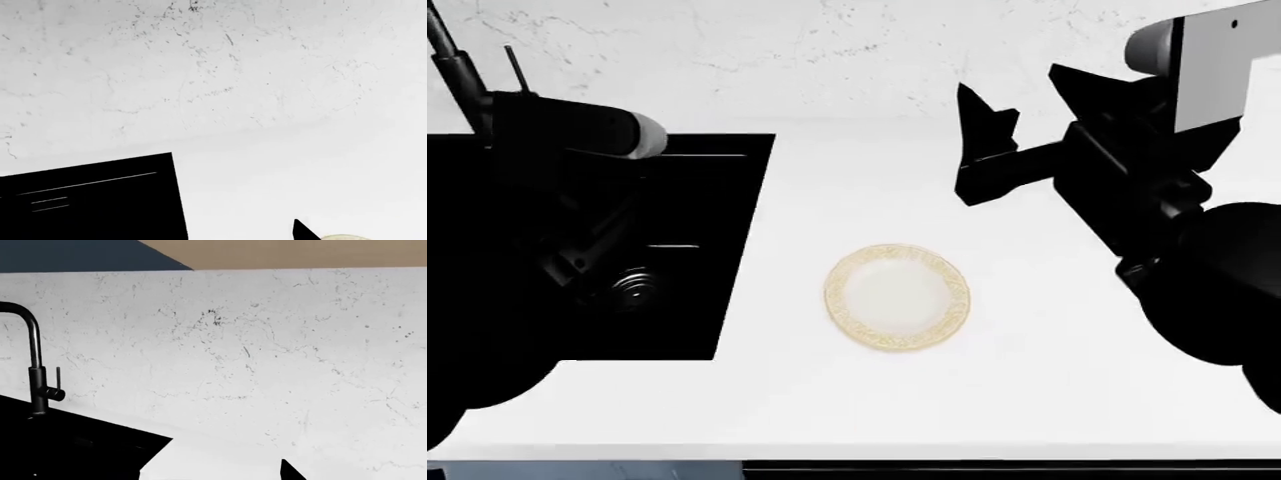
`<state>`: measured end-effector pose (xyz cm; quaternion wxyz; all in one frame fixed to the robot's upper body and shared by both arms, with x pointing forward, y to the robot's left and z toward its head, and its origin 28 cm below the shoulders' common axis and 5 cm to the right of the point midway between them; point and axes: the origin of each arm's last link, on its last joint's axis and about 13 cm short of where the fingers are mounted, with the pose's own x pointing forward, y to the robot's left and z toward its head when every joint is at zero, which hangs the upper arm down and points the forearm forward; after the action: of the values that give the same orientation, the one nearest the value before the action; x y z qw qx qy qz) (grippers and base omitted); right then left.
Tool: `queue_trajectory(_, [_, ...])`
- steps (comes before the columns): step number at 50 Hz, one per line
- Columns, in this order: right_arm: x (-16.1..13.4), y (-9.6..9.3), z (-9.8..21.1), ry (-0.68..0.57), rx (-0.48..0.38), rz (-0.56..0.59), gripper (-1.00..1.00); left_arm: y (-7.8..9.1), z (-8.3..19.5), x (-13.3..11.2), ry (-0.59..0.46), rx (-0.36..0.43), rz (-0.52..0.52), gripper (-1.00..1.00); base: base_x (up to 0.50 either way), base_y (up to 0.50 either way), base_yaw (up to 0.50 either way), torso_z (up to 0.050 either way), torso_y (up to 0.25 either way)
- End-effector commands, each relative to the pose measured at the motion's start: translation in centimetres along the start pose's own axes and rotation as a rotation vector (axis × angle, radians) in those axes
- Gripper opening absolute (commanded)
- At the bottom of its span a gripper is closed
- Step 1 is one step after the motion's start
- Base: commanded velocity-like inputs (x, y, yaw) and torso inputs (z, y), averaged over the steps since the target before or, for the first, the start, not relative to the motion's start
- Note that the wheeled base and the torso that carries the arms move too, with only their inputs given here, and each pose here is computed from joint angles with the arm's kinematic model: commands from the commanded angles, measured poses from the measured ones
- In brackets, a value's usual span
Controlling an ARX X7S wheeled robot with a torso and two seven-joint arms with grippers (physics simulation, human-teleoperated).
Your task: Pick the chicken breast from the plate and place it on the cutting board. Then pick the condiment bottle from the cabinet and place it next to the cutting board.
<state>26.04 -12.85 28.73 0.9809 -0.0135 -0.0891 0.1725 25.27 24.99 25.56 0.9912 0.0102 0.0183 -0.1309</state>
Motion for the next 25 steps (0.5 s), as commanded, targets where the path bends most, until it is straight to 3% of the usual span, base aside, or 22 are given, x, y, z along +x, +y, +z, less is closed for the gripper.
queue_trajectory(1, [-0.45,0.25,-0.17,-0.003,0.004,0.017,1.0,0.06,-0.01,-0.1,-0.001,0.0,0.006,1.0,-0.12,0.5,0.0,0.0,0.0])
queue_trajectory(25, [-0.51,0.43,0.0,-0.007,0.006,0.035,1.0,0.14,0.2,-0.23,-0.005,-0.001,0.009,1.0,-0.12,0.5,0.0,0.0,0.0])
